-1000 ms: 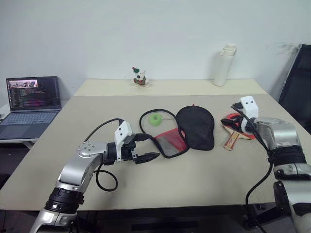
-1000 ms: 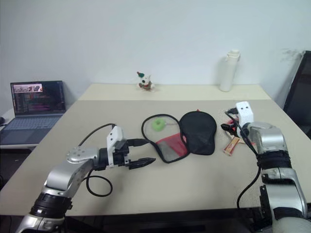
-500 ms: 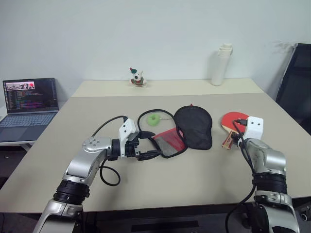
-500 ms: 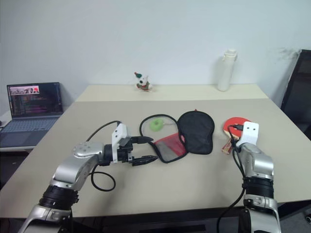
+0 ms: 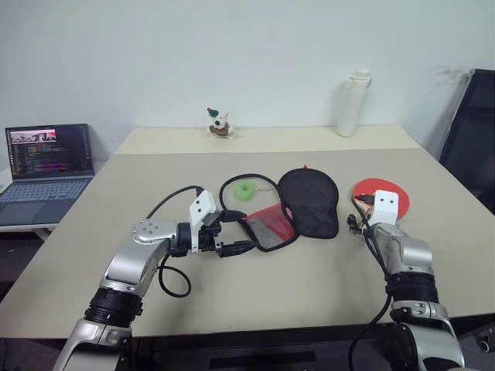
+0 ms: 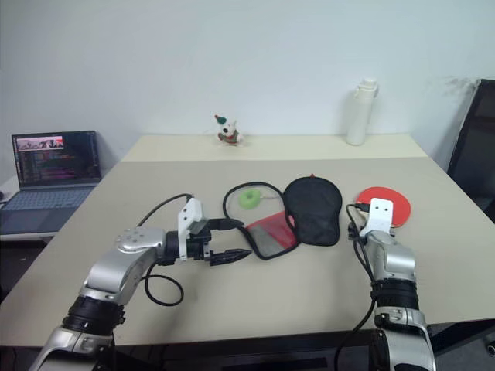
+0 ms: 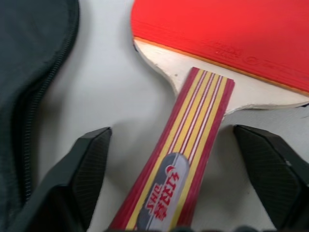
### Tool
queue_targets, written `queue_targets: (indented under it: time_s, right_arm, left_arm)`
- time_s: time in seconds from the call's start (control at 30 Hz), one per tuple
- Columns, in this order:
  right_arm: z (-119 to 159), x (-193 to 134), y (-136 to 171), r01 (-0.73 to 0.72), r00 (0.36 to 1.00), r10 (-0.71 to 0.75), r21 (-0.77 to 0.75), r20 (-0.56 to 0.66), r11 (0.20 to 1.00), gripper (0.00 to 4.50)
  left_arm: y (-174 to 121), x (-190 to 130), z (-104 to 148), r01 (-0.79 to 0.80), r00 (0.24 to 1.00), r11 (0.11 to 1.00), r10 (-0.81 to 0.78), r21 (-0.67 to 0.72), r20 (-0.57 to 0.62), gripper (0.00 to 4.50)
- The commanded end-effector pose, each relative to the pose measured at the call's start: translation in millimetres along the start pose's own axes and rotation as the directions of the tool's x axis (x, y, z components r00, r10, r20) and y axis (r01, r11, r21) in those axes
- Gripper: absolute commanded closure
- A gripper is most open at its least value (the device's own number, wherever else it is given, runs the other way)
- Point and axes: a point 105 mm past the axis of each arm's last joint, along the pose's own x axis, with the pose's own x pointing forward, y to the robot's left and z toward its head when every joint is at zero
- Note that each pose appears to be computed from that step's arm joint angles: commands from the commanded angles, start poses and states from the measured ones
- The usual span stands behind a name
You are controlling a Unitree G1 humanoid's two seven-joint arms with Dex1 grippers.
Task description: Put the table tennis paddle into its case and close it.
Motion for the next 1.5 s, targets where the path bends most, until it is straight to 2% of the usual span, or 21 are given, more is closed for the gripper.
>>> queue_targets:
  time_s: [0.03, 0.07, 0.17, 0.37, 0.47, 0.83, 1.03, 1.2, 1.5]
  right_arm:
    - [8, 4, 1, 0.022, 0.999, -0.022, 0.013, 0.029, 1.0, 0.19]
    - [7, 6, -1, 0.032, 0.999, -0.032, 0.025, 0.023, 0.999, 0.19]
    - [5, 8, -4, 0.052, 0.998, -0.053, 0.052, 0.014, 0.997, 0.81]
    - [3, 8, -6, 0.07, 0.997, -0.071, 0.096, 0.009, 0.993, 2.73]
    - [3, 8, -6, 0.072, 0.997, -0.073, 0.122, 0.004, 0.99, 3.32]
    - [36, -1, -20, 0.099, 0.985, -0.12, 0.165, 0.123, 0.981, 3.32]
    - [72, -19, -23, 0.085, 0.957, -0.108, 0.099, 0.269, 0.992, 3.32]
    - [82, -40, 11, -0.05, 0.95, 0.041, 0.02, 0.309, 0.999, 3.32]
    - [43, -64, 91, -0.277, 0.943, 0.269, 0.014, 0.196, 0.961, 3.33]
  left_arm:
    - [2, -5, 11, -0.016, 1.0, 0.998, 0.015, 0.053, 0.02, 0.0]
    - [2, -5, 11, -0.017, 1.0, 0.998, 0.016, 0.054, 0.02, 0.0]
    - [2, -6, 11, -0.02, 1.0, 0.998, 0.019, 0.056, 0.018, 0.0]
    - [2, -10, 12, -0.025, 1.0, 0.998, 0.024, 0.054, 0.02, 0.0]
    - [2, -13, 14, -0.02, 1.0, 0.998, 0.019, 0.055, 0.021, 0.0]
    - [6, -16, 16, -0.031, 0.999, 0.998, 0.03, 0.063, 0.017, 0.0]
    - [6, -16, 16, -0.035, 0.999, 0.998, 0.034, 0.06, 0.019, 0.0]
    - [5, -17, 15, -0.036, 0.999, 0.998, 0.035, 0.059, 0.016, 0.0]
    - [4, -14, 14, -0.028, 1.0, 0.998, 0.027, 0.061, 0.015, 0.0]
